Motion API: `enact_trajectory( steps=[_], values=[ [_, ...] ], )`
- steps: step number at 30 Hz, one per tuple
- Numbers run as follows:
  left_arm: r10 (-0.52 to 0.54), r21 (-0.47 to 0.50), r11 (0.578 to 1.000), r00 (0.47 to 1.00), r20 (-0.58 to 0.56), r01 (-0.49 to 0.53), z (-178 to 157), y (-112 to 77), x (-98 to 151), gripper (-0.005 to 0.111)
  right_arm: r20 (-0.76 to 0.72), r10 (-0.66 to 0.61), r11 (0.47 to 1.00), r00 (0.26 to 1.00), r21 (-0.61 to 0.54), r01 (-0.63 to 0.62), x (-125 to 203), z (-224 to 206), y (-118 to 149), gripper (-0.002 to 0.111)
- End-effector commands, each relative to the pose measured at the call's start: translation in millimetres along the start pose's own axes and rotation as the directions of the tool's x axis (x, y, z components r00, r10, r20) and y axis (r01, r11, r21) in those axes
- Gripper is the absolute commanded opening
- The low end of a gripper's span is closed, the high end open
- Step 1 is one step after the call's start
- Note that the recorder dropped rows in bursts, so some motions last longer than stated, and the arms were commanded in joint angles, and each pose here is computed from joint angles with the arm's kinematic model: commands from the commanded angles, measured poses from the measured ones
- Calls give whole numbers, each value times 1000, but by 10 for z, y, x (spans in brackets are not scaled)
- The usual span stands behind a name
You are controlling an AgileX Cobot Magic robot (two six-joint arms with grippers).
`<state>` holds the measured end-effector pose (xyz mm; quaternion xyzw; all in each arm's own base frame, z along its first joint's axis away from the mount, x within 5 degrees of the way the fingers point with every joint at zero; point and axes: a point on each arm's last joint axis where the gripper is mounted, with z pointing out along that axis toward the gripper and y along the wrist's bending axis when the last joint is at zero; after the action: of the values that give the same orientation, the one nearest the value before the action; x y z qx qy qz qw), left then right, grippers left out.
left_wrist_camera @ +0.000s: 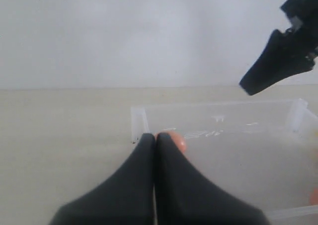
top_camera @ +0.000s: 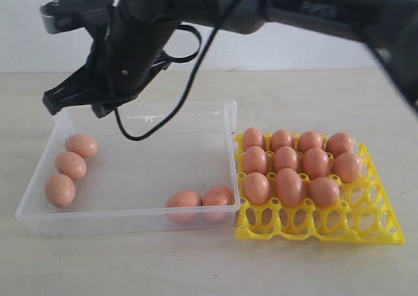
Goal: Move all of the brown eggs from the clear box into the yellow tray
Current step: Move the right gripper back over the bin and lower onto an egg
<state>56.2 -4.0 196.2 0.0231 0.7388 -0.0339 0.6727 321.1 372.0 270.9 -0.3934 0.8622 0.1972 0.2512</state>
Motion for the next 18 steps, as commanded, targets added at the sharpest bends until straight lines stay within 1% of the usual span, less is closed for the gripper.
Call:
enact_trajectory(
  steps=[1, 3, 5, 6, 8, 11, 13, 14, 16, 18],
  values=[
    [-10, 7, 1000, 1000, 16, 10, -3, -6, -20, -4, -162, -17, 996, 987, -94, 2, 10, 427, 7, 0],
    [-10, 7, 1000, 1000, 16, 10, -3, -6, -20, -4, -190, -18, 993, 982, -118, -5, 25, 583, 3, 2],
    [-10, 6, 1000, 1000, 7, 10, -3, -5, -12, -4, -205, -4, 990, 979, -139, -25, 73, 771, 2, 7],
    [-10, 5, 1000, 1000, -6, 10, -3, -3, -1, -4, -208, 12, 987, 978, -154, -45, 95, 851, 14, 11],
    [-10, 3, 1000, 1000, -27, 10, -4, -1, 18, -4, -204, 44, 979, 978, -187, -83, 118, 951, 32, 22],
    [-10, 0, 1000, 999, -52, 10, -5, 1, 41, -4, -201, 75, 966, 977, -228, -121, 145, 1054, 117, 47],
    [-10, -1, 1000, 998, -54, 10, -5, 1, 44, -4, -180, 75, 965, 981, -233, -116, 132, 1075, 173, 62],
    [-10, -1, 1000, 998, -56, 10, -5, 1, 45, -4, -165, 79, 966, 983, -230, -117, 120, 1081, 185, 65],
    [-10, -1, 1000, 998, -61, 10, -5, 2, 49, -4, -133, 95, 965, 987, -230, -124, 91, 1092, 232, 66],
    [-10, -6, 1000, 995, -97, 9, -8, 5, 83, -4, -86, 117, 965, 989, -224, -133, 46, 1100, 237, 66]
  ],
)
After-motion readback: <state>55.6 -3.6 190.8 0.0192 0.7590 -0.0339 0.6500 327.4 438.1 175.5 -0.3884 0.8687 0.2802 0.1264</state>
